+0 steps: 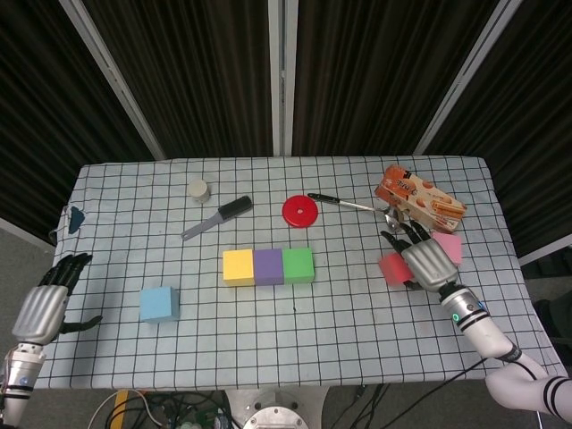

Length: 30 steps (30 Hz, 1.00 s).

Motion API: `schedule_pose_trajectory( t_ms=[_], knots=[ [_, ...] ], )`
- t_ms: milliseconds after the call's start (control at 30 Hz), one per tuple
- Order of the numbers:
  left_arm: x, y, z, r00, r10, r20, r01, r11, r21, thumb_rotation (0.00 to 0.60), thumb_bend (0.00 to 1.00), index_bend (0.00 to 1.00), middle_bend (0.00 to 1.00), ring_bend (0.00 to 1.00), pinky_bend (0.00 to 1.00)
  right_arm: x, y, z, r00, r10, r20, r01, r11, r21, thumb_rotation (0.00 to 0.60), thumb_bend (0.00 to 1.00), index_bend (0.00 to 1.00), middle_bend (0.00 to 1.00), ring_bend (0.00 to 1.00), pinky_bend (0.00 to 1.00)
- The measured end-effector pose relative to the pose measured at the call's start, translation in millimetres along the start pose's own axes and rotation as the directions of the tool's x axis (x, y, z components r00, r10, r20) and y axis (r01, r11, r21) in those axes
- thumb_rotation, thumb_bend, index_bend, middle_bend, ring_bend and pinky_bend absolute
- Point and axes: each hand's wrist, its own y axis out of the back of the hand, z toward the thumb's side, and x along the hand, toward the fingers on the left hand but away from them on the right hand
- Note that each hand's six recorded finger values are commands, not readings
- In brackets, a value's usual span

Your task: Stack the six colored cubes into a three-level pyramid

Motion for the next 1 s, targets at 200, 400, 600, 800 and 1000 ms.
schedule_pose_trajectory(
  t_ms=[200, 400, 600, 800, 1000],
  knots=[
    [0, 1, 1, 1.0, 0.014, 0.006, -0.014, 1.0, -0.011, 0.6, 0.06, 0.07, 0.06, 0.0, 0.14, 1, 29, 15, 0.998, -0.056, -0.032, 0.053, 0.996, -0.078, 0.6, 0.13, 0.0, 0.61, 0.16, 0.0],
    [-2, 1, 0, 1.0, 0.018, 0.01, -0.018, 0.999, -0.026, 0.6, 0.06, 0.07, 0.06, 0.0, 0.14, -1, 81, 54, 0.989, -0.126, -0.079, 0.112, 0.98, -0.164, 0.6, 0.12, 0.0, 0.65, 0.19, 0.0],
    [-4, 2, -3, 1.0, 0.023, 0.011, -0.023, 0.999, -0.038, 0.6, 0.06, 0.07, 0.06, 0.0, 0.14, -12, 120, 77, 0.991, -0.128, -0.032, 0.117, 0.962, -0.247, 0.6, 0.12, 0.0, 0.67, 0.21, 0.0],
    [-5, 3, -5, 0.999, 0.03, 0.011, -0.029, 0.998, -0.052, 0.6, 0.06, 0.07, 0.06, 0.0, 0.14, -30, 137, 100, 0.996, -0.077, 0.035, 0.084, 0.965, -0.249, 0.6, 0.14, 0.0, 0.7, 0.24, 0.0],
    [-4, 3, -5, 0.999, 0.031, 0.019, -0.029, 0.998, -0.055, 0.6, 0.06, 0.07, 0.06, 0.0, 0.14, -47, 140, 144, 0.999, -0.008, 0.05, 0.024, 0.948, -0.317, 0.6, 0.16, 0.0, 0.73, 0.28, 0.0]
  ],
)
